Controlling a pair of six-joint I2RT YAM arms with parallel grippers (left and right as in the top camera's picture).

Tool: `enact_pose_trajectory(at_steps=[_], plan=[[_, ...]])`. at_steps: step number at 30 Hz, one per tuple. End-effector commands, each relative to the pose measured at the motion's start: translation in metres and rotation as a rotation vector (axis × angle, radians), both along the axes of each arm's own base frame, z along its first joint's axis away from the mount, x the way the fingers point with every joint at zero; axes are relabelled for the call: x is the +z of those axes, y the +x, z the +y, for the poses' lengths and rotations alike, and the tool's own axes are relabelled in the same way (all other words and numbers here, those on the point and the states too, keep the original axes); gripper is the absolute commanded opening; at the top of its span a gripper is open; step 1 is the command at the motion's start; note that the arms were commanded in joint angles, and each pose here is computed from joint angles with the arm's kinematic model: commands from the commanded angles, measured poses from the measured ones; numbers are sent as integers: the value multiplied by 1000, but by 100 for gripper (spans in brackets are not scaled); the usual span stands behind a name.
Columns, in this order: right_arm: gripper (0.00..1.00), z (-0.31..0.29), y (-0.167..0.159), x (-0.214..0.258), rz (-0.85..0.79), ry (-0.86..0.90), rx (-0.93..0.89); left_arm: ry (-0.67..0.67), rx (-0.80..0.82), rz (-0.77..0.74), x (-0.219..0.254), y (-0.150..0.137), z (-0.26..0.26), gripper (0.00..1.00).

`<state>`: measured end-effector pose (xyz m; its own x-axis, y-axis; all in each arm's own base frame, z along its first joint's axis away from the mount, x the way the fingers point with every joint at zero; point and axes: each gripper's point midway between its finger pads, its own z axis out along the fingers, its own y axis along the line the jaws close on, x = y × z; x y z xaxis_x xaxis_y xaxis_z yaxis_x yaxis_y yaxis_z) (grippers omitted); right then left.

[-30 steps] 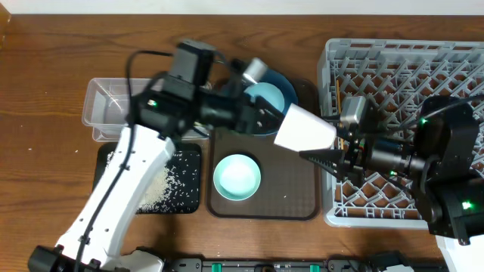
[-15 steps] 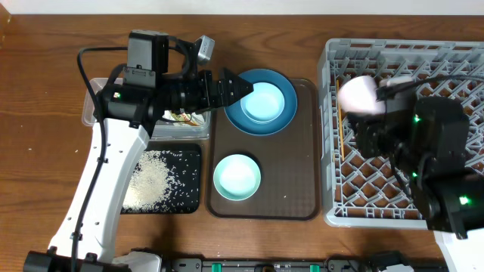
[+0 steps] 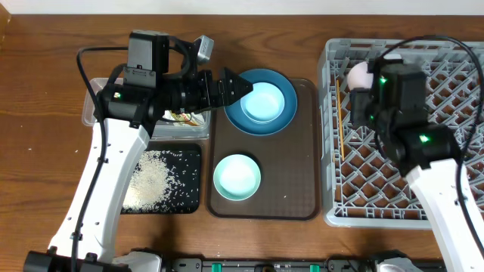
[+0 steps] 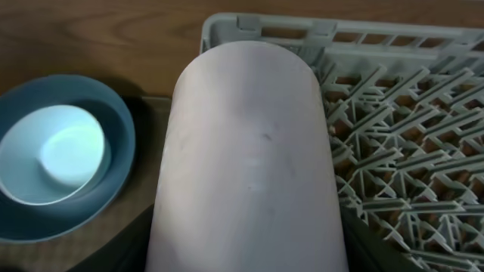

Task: Sort waste into correct bins and load items into the dishwasher rack
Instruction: 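Lower the pink cup upside down into the rack with the right gripper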

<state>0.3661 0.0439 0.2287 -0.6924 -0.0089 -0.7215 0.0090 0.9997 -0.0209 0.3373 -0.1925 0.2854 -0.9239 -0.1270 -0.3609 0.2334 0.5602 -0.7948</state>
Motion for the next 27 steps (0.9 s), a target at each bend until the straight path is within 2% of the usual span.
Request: enact_pose_trajectory(at_steps=[1, 19, 27], plan=[[41, -3, 9, -6, 5, -6, -30, 10, 4, -18, 1, 2, 2, 92], [42, -14, 27, -74, 178, -29, -75, 10, 4, -18, 1, 2, 2, 92], [42, -12, 30, -92, 226, 21, -71, 10, 4, -18, 1, 2, 2, 92]])
